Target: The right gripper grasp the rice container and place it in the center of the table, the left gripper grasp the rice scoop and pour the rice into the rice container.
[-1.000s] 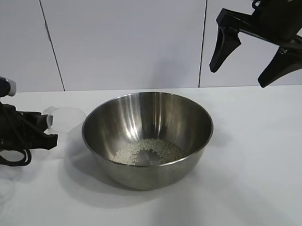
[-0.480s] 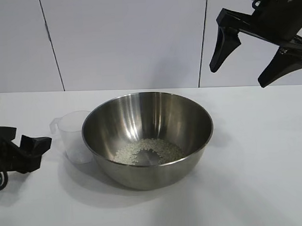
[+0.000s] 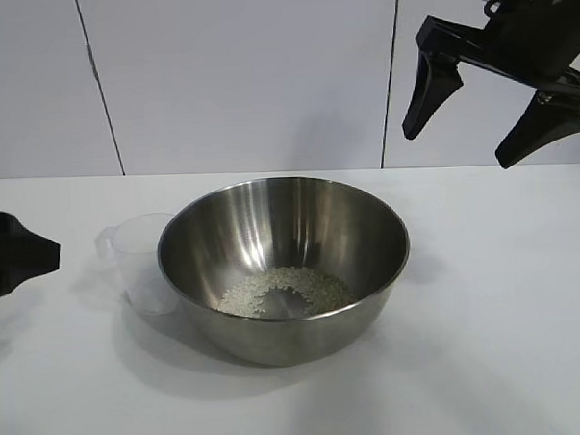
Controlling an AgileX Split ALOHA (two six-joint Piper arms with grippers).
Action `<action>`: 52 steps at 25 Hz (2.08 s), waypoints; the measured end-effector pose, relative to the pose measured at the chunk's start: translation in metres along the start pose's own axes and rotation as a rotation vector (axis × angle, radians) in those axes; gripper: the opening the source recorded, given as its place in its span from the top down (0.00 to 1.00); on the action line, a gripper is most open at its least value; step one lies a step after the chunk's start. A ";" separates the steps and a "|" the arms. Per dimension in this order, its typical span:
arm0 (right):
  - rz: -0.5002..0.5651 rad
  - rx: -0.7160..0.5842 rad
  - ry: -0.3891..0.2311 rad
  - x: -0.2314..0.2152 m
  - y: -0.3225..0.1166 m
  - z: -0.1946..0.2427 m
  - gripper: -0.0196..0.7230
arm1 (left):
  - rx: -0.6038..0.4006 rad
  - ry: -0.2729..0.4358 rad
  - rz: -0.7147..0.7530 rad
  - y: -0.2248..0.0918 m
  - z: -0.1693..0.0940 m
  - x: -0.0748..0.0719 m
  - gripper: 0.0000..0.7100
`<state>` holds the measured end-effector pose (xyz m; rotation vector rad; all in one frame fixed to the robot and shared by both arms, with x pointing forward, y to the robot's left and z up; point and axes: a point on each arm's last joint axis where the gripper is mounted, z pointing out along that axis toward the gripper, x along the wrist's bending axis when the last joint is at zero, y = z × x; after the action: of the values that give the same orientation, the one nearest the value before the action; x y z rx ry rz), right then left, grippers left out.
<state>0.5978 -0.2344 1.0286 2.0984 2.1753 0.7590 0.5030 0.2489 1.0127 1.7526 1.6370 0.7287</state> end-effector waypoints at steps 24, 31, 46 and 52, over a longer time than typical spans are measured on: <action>-0.022 0.012 0.097 0.009 -0.001 -0.001 0.08 | 0.276 -0.524 -0.076 0.080 0.016 -0.034 0.08; -0.007 0.008 0.134 0.012 -0.001 -0.001 0.08 | 0.343 -0.532 -0.092 0.071 0.032 -0.040 0.08; -0.001 0.005 0.153 0.014 0.000 -0.001 0.08 | 0.353 -0.558 -0.064 0.068 0.030 -0.057 0.08; -0.001 0.004 0.157 0.014 0.000 -0.001 0.08 | 0.347 -0.556 -0.065 0.069 0.031 -0.056 0.08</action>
<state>0.5959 -0.2214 1.0341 2.1061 2.2547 0.9506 0.5667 0.1880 1.0460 1.9003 1.4701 -0.0918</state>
